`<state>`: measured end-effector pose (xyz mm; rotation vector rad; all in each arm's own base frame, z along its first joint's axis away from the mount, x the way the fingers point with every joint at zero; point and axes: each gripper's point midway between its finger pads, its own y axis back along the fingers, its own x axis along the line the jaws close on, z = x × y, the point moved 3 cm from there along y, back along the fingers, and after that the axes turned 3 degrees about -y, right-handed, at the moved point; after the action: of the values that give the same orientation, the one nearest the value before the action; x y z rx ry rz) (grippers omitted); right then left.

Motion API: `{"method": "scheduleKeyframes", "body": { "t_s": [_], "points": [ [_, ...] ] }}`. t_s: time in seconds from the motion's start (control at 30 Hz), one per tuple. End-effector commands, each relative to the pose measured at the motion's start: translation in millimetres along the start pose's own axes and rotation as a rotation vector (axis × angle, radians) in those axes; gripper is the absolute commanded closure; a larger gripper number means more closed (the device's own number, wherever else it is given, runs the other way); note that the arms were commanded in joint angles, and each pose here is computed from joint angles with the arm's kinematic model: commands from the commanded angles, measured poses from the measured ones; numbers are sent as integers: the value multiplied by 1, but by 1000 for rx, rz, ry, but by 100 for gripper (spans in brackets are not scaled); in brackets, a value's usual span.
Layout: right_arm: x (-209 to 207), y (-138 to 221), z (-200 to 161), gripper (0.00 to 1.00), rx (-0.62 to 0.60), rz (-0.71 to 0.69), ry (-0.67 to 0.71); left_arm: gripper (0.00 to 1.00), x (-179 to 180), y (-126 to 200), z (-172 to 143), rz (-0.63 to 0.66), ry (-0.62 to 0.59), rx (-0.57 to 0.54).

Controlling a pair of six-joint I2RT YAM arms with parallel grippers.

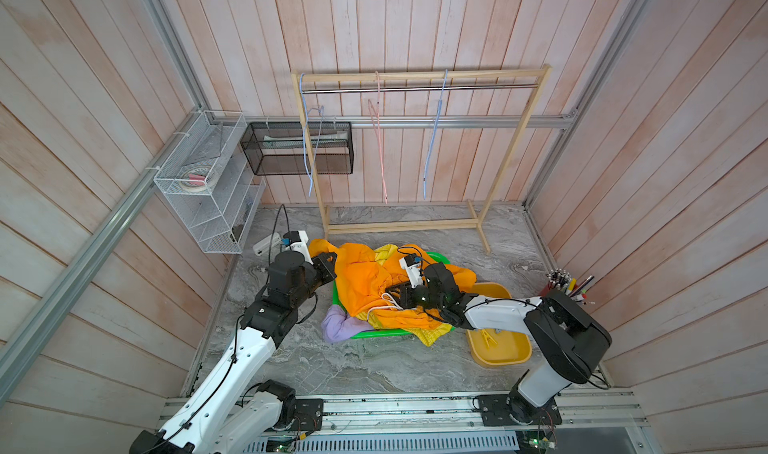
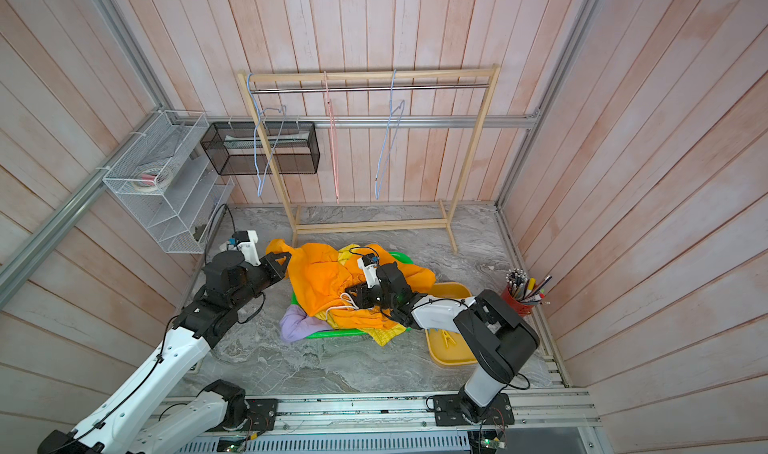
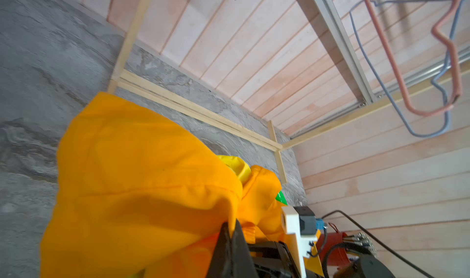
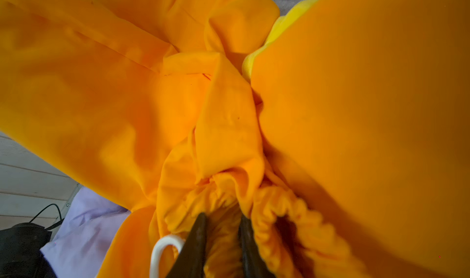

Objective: Remove the clothespins securing shorts to the hanger
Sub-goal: Adjust the shorts in the basket.

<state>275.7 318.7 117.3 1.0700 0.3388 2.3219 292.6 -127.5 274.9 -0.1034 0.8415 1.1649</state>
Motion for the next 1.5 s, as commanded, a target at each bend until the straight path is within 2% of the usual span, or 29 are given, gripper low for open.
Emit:
{"method": "scheduleKeyframes", "body": {
  "t_s": [0.0, 0.1, 0.2, 0.3, 0.37, 0.57, 0.7, 0.8, 0.87, 0.93, 0.97, 1.0, 1.03, 1.07, 1.27, 1.37, 1.47],
  "points": [
    [-36, 1, -41, 74, 119, -94, -74, 100, -29, -13, -15, -61, -29, 28],
    [-18, 16, -22, 71, 43, -50, -51, 100, -55, -29, -41, -106, -86, 62],
    [0, 38, 6, 67, -25, -68, -15, 100, -72, -48, -77, -103, -134, 148],
    [9, 71, 31, 54, -118, -148, 24, 100, -79, -63, -114, -163, -102, 235],
    [8, 94, 41, 45, -196, -200, 36, 100, -76, -71, -137, -177, -83, 270],
    [-4, 147, 44, 30, -290, -280, 22, 100, -44, -93, -201, -130, -65, 393],
    [-6, 178, 49, 24, -356, -328, 27, 100, -15, -102, -237, -62, -72, 472],
    [-6, 197, 53, 20, -396, -345, 29, 89, 9, -102, -258, -13, -70, 516],
    [-7, 205, 53, 18, -408, -352, 29, 73, 16, -100, -264, 3, -78, 536],
    [-8, 209, 51, 15, -407, -355, 31, 58, 16, -96, -264, 3, -106, 548],
    [-8, 212, 52, 13, -413, -355, 31, 38, 14, -93, -260, 0, -121, 539],
    [-9, 214, 50, 8, -413, -355, 31, 1, 10, -89, -255, -10, -133, 527],
    [-9, 216, 50, 3, -418, -356, 31, 0, 6, -86, -248, -21, -141, 511],
    [-11, 218, 49, 2, -421, -358, 27, 0, 1, -81, -239, -34, -150, 486],
    [-20, 229, 44, 2, -460, -382, 11, 0, -16, -46, -177, -22, -237, 311],
    [-33, 237, 46, 2, -502, -421, -26, 0, -4, -29, -144, 54, -283, 214],
    [-43, 241, 45, 2, -525, -436, -51, 0, 23, -15, -111, 130, -259, 144]
  ]
}}
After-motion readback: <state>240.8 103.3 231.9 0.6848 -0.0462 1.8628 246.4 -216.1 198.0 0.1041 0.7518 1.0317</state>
